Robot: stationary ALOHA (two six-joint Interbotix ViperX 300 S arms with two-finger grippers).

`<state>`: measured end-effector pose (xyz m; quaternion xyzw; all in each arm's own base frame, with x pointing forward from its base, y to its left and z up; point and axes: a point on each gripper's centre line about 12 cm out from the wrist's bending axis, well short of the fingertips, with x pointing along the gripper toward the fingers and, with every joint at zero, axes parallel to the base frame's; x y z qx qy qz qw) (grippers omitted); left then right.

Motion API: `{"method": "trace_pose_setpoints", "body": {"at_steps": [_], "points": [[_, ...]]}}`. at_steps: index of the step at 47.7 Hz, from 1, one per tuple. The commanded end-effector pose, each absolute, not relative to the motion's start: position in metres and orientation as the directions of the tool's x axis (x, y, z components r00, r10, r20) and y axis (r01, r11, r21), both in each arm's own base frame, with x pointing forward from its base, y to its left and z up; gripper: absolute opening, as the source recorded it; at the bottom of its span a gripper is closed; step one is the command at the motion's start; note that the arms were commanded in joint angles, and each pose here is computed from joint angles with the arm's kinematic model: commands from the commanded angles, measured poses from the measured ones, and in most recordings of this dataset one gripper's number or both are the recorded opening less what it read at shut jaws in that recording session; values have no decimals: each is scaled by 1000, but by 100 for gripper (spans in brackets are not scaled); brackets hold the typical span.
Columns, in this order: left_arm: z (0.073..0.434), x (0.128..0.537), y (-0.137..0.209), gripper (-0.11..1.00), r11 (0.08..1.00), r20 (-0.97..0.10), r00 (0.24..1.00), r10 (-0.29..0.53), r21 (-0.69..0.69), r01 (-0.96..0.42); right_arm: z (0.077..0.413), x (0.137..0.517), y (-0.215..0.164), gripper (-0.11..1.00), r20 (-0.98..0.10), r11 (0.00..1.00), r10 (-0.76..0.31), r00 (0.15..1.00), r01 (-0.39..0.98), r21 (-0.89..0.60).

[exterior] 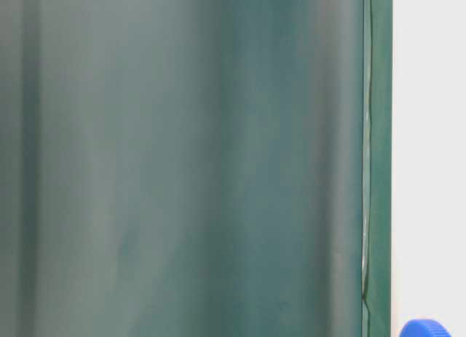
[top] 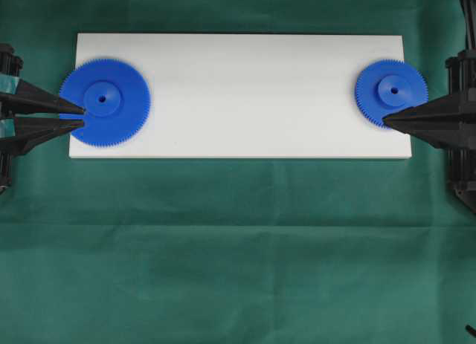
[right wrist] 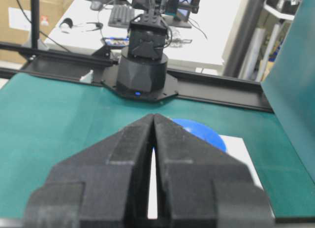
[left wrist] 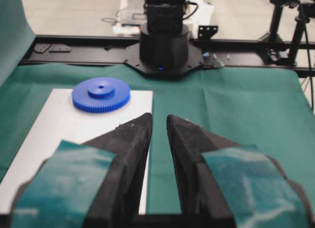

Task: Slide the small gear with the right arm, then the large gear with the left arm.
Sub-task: 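Lower the right gripper onto the hub of the small blue gear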

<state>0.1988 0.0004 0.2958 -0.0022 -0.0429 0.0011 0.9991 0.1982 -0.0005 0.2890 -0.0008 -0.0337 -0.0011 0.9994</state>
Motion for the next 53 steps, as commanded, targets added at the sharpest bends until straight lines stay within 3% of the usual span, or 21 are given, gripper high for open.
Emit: {"method": "trace_pose_setpoints", "body": {"at_steps": [1, 10, 21, 37, 45, 53], "points": [[294, 196, 1, 24, 1000, 92, 996, 7, -7, -6, 294, 200, -3, 50, 83, 1000, -14, 996, 15, -3], [293, 192, 1, 0, 1000, 101, 995, 8, -12, -6, 287, 197, -11, 50, 66, 998, -56, 996, 56, 0], [291, 190, 5, 0, 999, 95, 995, 30, -12, -29, 293, 188, -34, 50, 87, 984, -177, 980, 178, 0], [282, 184, 29, 0, 987, 26, 987, 158, -18, -157, 290, 165, -76, 50, 14, 909, -417, 909, 417, 2], [282, 181, 33, 0, 983, 26, 983, 183, -18, -183, 282, 163, -81, 50, -60, 895, -443, 894, 445, 17], [279, 180, 35, 0, 981, 8, 981, 192, -20, -192, 264, 164, -85, 50, -231, 877, -447, 864, 474, 74]]}}
